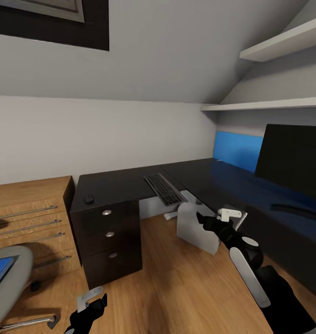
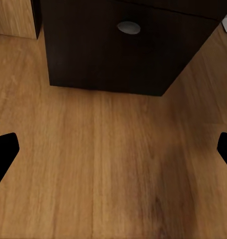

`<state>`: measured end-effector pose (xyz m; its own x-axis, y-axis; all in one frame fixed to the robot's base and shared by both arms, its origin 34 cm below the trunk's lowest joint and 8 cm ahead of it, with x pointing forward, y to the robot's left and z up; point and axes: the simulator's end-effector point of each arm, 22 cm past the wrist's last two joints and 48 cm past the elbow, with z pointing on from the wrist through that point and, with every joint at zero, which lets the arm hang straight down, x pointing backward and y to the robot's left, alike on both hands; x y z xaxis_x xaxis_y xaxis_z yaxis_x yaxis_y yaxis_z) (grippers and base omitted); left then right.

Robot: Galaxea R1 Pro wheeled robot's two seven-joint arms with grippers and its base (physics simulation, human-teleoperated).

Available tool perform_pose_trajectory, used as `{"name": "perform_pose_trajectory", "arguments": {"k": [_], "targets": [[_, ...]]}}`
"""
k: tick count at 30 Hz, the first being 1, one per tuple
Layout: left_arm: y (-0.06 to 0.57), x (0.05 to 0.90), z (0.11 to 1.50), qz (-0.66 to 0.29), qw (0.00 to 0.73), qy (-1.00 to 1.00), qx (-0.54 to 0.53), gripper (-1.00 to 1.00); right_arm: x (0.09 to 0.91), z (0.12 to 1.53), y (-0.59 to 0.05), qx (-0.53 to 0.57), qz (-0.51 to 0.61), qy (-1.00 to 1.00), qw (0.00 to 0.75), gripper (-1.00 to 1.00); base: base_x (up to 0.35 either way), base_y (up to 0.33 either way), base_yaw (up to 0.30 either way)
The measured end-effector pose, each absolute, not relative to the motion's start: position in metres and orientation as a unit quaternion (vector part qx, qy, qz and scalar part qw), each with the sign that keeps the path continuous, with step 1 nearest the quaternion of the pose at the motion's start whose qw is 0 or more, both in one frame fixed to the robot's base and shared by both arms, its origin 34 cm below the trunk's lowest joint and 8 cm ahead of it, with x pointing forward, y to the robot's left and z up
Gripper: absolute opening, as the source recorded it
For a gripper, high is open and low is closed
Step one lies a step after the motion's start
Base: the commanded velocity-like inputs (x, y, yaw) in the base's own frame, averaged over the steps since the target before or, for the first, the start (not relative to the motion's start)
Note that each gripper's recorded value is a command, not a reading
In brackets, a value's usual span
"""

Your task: In the bedroom, organize the workspace by keeping the computer under the desk, ensuring the monitor is on the desk, placing the keyboard on the desk next to the monitor, placing the mouse on the desk next to the keyboard, moving the folder from the swivel chair onto the desk next to the mouse, stacking the notebook on top of the folder with the pen on top of the notebook, and positioning the swivel chair next to the desk.

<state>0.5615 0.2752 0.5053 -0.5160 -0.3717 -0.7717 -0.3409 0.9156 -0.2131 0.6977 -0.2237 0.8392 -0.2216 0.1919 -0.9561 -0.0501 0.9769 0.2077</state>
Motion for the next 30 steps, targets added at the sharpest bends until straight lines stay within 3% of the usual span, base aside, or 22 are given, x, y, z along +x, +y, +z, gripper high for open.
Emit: {"name": "perform_pose_trajectory", "arguments": {"k": [30], "targets": [[0.286,0.552,0.446,-0.014,0.451,0.865,-0.220,1.00,0.680,0.761,-0.203,0.022,0.101,0.784,0.612,1.00,0.000,0.000,0.000]]}}
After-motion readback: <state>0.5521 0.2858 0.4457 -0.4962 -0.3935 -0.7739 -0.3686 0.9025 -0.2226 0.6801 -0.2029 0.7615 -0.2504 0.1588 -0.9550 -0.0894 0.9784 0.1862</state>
